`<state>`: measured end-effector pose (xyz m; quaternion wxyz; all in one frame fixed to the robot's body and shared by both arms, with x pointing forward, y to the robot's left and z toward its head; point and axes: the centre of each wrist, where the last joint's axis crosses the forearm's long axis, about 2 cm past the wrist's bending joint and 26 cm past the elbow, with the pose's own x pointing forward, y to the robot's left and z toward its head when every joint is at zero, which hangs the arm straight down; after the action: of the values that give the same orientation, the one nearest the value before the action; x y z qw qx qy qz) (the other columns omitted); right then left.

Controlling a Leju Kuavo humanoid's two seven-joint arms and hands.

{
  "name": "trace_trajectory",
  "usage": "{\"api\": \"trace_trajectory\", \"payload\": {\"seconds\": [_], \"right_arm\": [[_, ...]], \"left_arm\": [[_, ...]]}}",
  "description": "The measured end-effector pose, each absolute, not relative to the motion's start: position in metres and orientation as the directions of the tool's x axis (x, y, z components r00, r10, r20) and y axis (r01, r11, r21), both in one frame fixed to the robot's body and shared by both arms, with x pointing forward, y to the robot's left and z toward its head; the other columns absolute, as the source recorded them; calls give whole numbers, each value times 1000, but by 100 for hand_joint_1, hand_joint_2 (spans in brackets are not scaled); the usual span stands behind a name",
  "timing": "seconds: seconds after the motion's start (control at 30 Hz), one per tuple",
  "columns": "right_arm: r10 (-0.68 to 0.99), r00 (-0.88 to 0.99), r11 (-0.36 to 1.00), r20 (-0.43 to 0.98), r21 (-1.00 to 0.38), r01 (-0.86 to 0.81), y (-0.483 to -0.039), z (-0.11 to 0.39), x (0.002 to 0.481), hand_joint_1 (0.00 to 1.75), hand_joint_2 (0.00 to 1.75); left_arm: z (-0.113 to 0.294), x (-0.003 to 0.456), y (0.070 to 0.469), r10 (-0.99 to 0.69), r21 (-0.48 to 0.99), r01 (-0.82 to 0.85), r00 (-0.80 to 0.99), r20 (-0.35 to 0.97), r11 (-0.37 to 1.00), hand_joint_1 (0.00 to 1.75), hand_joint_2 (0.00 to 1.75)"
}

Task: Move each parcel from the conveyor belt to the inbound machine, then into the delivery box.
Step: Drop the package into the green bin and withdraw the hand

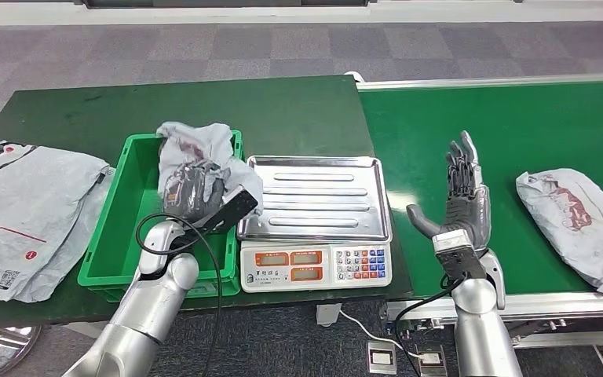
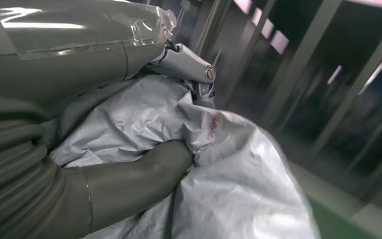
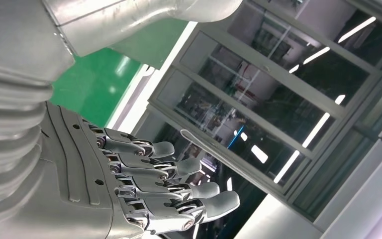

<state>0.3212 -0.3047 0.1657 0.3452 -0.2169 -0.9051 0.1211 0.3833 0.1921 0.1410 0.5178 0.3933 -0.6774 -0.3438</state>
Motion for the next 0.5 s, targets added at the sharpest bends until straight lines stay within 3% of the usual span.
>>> {"api": "trace_trajectory", "payload": {"seconds": [0.27,0.5], "right_arm": [[487,-666,870,566,-384,310,-309,169,324,0,175],[504,-645,861,575,-394,322,-315,165,321,0,175]], "left_arm": [[115,392,207,-961,961,4,10,277,277,175,175],[104,394,231,-964,964,59,76,256,260,175,175]]}}
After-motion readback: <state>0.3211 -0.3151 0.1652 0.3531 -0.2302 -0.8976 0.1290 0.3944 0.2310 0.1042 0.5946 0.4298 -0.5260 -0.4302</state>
